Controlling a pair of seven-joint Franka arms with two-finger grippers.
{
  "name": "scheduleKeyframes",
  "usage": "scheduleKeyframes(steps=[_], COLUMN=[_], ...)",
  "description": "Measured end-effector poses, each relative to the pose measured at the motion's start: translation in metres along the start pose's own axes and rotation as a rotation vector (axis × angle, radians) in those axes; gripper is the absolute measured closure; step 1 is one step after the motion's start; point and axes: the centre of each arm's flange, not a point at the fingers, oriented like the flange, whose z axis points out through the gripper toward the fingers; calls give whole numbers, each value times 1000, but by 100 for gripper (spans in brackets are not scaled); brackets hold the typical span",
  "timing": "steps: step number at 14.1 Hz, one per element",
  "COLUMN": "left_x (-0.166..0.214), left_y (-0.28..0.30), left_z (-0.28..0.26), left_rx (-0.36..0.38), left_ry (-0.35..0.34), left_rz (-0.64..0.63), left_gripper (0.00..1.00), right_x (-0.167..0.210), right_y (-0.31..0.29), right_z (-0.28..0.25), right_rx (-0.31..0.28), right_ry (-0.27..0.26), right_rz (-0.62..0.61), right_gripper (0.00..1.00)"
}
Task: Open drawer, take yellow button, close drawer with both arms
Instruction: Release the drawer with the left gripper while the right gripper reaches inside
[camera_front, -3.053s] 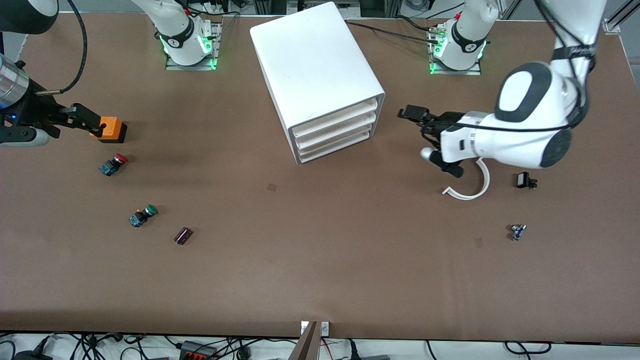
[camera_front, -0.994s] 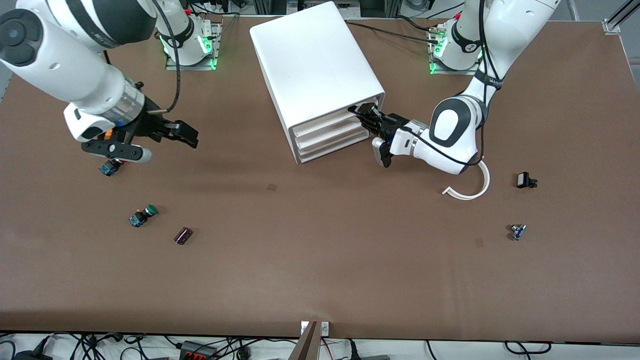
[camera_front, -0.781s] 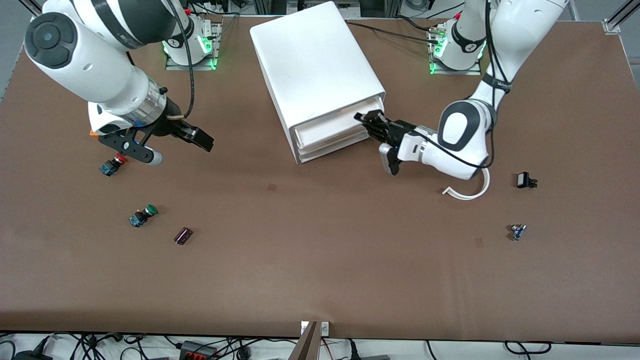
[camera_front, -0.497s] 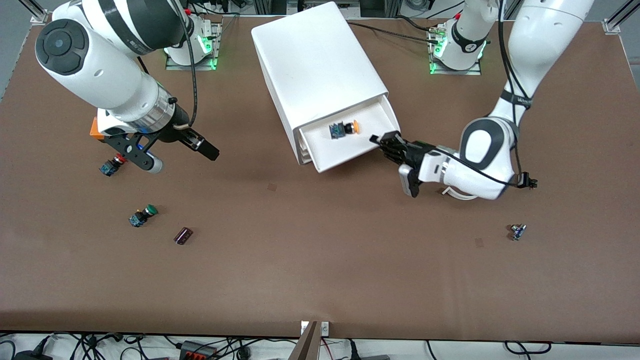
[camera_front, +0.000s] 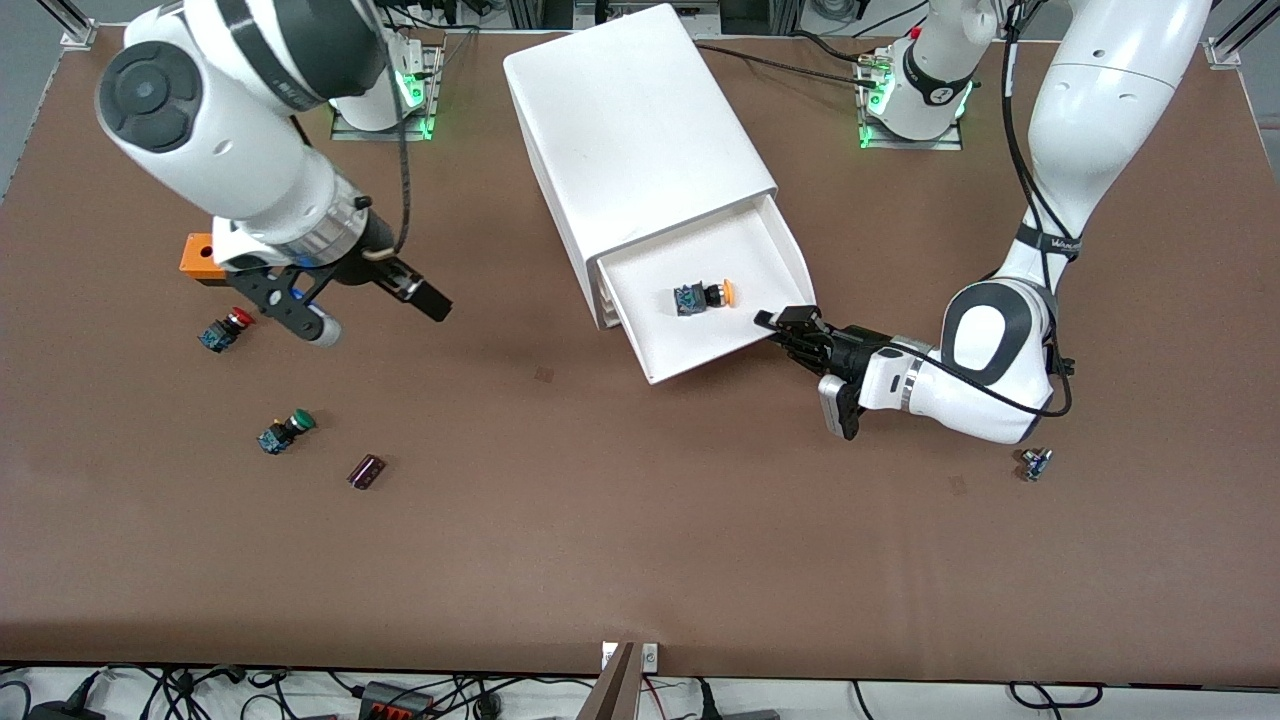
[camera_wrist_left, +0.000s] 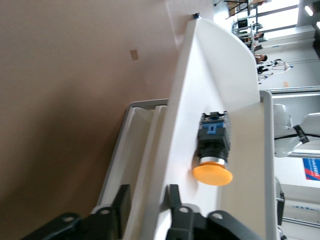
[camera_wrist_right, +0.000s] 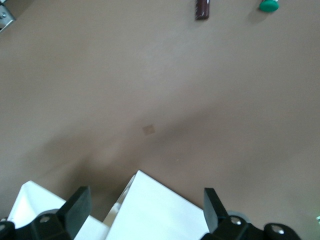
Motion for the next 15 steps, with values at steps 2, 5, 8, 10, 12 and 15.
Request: scheduleKeyframes(steps=[2,5,8,10,12,15], left_x=[3,10,15,12,9,6], left_y=[2,27,58,72,84,97], left_z=[-16,-52,-87,-107,-123,-148], left_rx=[61,150,302,446,591,816], left_ry=[-17,-92,-135,-150,-164,-192], left_rz=[1,-87,-185,-235,-270,-276], left_gripper=[37,6,0,0,0,0], right_x=[-20,-43,-66,-80,-92,-113], right_y=[-22,-55,-85,-100,-110,-124], right_z=[3,18,33,41,49,65], right_rx=[12,17,29,49,62,76], right_ry=[4,0,-4,-6,-10,-18], right_rz=[59,201,389,497,580,705], right_gripper=[0,0,0,0,0,0])
